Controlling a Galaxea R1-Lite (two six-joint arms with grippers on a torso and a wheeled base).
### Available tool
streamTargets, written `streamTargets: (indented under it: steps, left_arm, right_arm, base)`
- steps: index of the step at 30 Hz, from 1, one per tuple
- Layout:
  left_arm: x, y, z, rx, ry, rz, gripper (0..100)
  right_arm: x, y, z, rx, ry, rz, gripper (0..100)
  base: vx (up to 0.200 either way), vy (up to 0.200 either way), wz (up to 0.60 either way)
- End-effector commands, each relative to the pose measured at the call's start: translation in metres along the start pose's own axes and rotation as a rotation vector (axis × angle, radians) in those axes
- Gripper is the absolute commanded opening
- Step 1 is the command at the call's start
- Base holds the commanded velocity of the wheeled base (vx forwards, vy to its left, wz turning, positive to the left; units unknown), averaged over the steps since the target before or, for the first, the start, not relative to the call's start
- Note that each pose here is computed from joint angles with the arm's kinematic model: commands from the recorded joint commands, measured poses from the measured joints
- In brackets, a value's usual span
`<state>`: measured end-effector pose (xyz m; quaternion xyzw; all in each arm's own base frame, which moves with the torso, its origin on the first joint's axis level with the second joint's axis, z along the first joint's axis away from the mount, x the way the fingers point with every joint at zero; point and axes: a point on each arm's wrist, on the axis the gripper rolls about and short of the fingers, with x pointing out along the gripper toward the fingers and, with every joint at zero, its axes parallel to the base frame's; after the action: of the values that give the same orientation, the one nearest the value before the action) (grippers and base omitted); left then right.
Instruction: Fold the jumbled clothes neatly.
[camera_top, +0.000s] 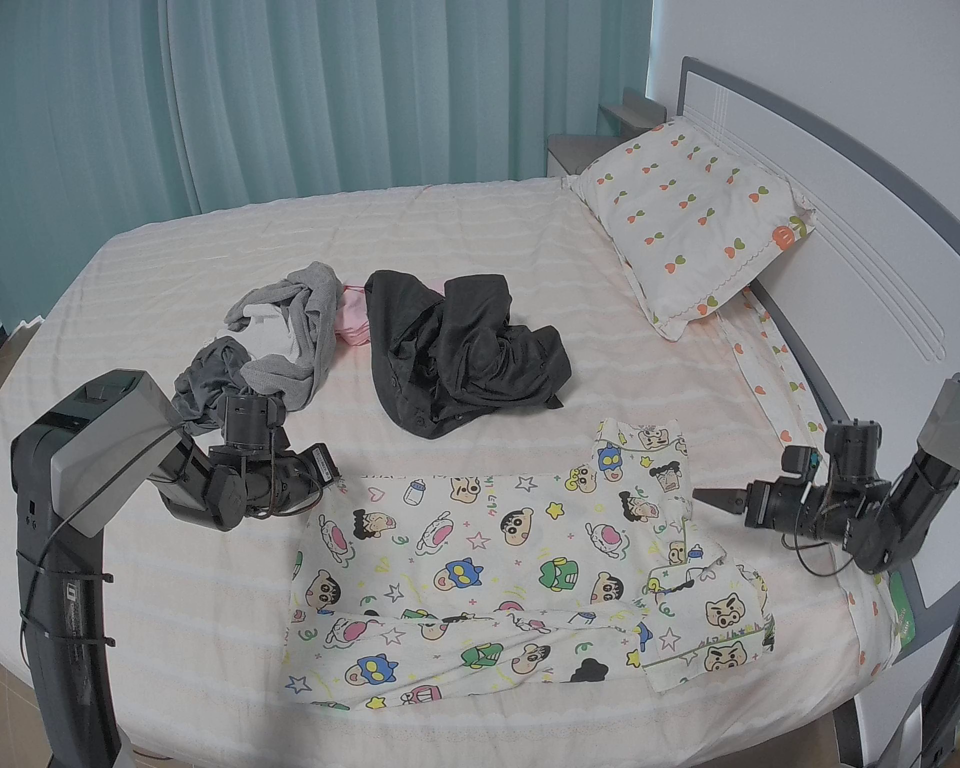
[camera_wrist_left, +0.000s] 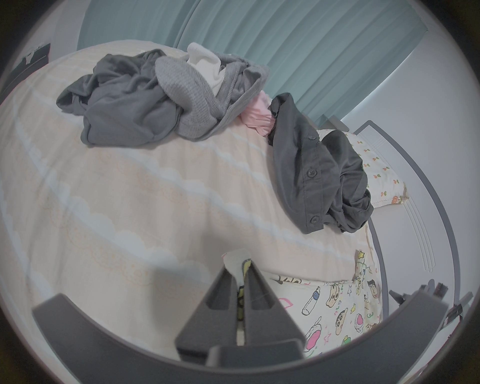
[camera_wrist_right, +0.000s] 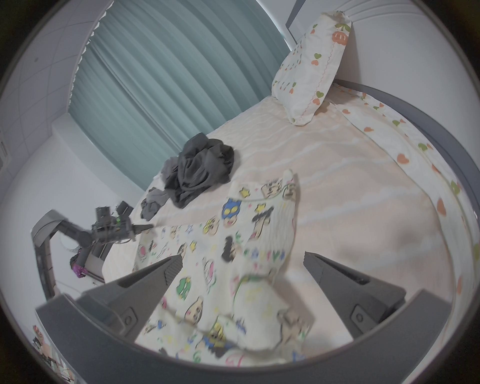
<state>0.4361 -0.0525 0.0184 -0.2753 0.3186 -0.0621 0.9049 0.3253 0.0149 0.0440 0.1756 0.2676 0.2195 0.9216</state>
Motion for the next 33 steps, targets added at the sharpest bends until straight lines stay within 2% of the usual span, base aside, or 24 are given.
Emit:
streamTargets:
  steps: [1, 5, 8, 19, 26, 31, 32, 33]
  left_arm:
    - [-0.026, -0.014, 0.022, 0.005, -0.079, -0.007, 0]
    - [-0.033, -0.017, 0.022, 0.006, -0.072, -0.004, 0]
    - [-0.031, -0.017, 0.018, 0.006, -0.057, -0.001, 0]
    - [-0.03, -0.016, 0.014, 0.006, -0.045, 0.003, 0]
    - [-0.03, -0.015, 0.012, 0.005, -0.04, 0.006, 0]
    - [-0.03, -0.014, 0.011, 0.004, -0.037, 0.009, 0]
    - [-0.03, -0.014, 0.011, 0.004, -0.037, 0.009, 0]
    - [-0.03, -0.014, 0.011, 0.004, -0.036, 0.008, 0]
  right_arm:
    - [0.058, -0.014, 0.036, 0.001, 0.013, -0.112, 100]
    - [0.085, -0.023, 0.037, 0.001, 0.029, -0.157, 100]
    - [0.099, -0.023, 0.035, 0.02, 0.08, -0.154, 100]
    - [0.131, -0.028, 0.055, 0.035, 0.122, -0.168, 100]
    - [0.152, -0.023, 0.042, 0.03, 0.164, -0.149, 100]
    - [0.163, -0.022, 0.041, 0.042, 0.15, -0.152, 100]
    - [0.165, -0.022, 0.044, 0.053, 0.132, -0.165, 0]
    - [0.166, -0.022, 0.046, 0.067, 0.118, -0.167, 0]
  base:
    - [0.0, 0.0, 0.0]
    - [0.0, 0.0, 0.0]
    - [0.0, 0.0, 0.0]
    - [0.0, 0.0, 0.0]
    - [0.0, 0.0, 0.0]
    - [0.0, 0.0, 0.0]
    - [0.0, 0.0, 0.0]
    - [0.0, 0.0, 0.0]
